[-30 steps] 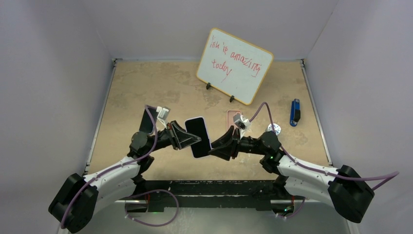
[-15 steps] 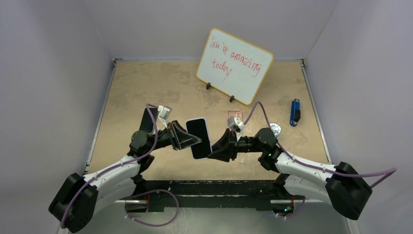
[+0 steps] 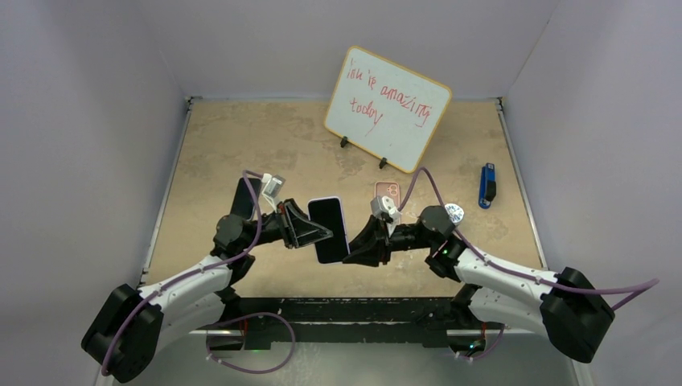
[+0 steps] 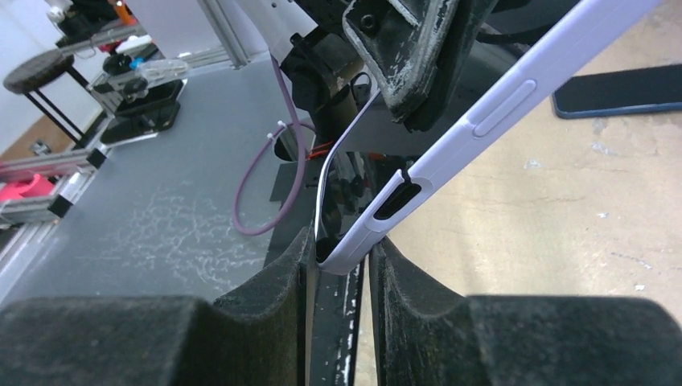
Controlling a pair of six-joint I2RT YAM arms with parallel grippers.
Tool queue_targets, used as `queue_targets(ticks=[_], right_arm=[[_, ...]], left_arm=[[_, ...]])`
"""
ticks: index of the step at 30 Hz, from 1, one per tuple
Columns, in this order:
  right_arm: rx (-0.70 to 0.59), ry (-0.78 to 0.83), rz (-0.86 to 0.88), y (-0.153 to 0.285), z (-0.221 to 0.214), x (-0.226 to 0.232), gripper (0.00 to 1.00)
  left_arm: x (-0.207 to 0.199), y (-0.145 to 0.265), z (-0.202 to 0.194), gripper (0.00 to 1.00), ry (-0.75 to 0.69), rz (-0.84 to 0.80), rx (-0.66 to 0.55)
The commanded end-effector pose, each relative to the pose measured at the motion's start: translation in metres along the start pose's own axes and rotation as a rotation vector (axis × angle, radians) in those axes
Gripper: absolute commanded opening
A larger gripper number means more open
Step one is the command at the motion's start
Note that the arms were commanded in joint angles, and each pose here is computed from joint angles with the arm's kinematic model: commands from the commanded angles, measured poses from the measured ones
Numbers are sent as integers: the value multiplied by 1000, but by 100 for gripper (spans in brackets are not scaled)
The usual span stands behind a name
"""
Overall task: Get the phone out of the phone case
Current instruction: Remove the phone case from the phone.
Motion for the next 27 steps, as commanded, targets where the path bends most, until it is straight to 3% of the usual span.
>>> queue_targets(ticks=[1, 8, 14, 27], right_arm=[[-25, 238, 93, -4, 16, -4, 0], [59, 463, 166, -9, 19, -18, 0], [169, 529, 160, -13, 25, -34, 0], [282, 622, 40, -23, 35, -66, 0]], left_arm=[[-22, -10, 17, 0, -68, -94, -57], [-19, -9, 15, 0, -42, -95, -41], [-18, -9, 14, 0, -33, -101, -23], [-19, -8, 12, 0, -23, -126, 3]])
Point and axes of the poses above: each gripper's point midway between its finger pads, its own y axis back along the fingers, its own x axis along the line the jaws close on, z = x × y, the point moved 10 cm from there along y, back along the fingers, and after that the axes turned 13 degrees about y, right-handed, at the moved point
